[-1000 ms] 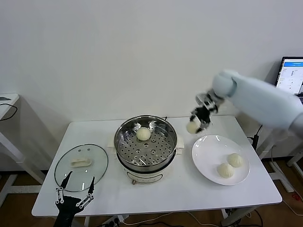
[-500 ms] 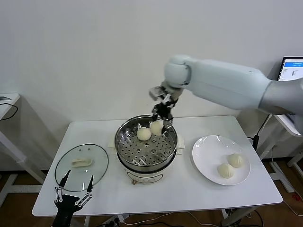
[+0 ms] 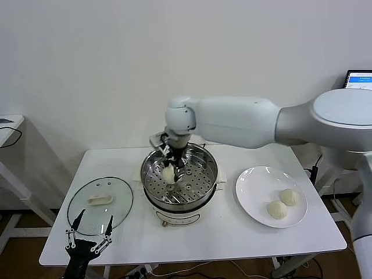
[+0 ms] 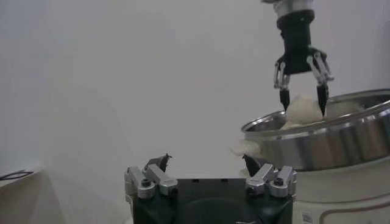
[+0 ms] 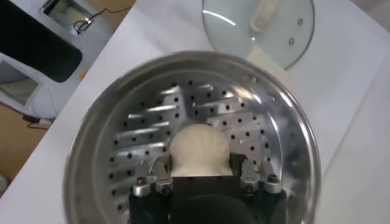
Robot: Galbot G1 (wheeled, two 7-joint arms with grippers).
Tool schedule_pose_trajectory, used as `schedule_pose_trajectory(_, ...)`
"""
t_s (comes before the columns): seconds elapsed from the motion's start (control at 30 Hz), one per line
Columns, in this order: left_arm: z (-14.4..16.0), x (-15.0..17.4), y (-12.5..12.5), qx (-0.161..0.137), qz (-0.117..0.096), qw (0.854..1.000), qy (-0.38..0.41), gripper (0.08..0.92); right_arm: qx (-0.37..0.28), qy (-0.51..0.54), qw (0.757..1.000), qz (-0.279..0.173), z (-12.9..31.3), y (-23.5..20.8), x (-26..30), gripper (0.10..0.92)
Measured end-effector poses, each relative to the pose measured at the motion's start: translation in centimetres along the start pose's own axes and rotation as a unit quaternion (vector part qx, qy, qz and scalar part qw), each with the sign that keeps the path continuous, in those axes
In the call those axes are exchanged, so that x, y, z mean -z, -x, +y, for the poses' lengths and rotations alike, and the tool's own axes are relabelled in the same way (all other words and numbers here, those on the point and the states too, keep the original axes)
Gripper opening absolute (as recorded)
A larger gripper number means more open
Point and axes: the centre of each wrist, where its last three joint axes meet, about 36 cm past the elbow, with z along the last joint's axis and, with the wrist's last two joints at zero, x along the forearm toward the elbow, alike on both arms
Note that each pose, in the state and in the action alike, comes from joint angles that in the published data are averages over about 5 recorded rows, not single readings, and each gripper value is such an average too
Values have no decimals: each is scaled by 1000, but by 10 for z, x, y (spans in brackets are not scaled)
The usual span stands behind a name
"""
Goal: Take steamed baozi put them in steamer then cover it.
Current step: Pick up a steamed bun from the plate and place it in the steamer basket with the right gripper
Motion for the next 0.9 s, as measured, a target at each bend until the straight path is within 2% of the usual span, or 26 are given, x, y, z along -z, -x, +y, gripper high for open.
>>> schedule_pose_trajectory(0.33,2,0,0,3,-2,1000,2,823,-14,11,1000,1,0,30,10,634)
schedule_pose_trajectory(0.5,3,-1,-1,5,-2,1000,3,823,-21,16,1000,-4,1,38,11,684)
schedule_pose_trajectory(0.73,4,1,-1,8,-3,1000,4,823,-34,19,999,-10,3,34,8,811)
schedule_pose_trajectory(0.9,3,0,-2,8,-3,1000,3,823,-42,20,999,-23,8,11,-5,822)
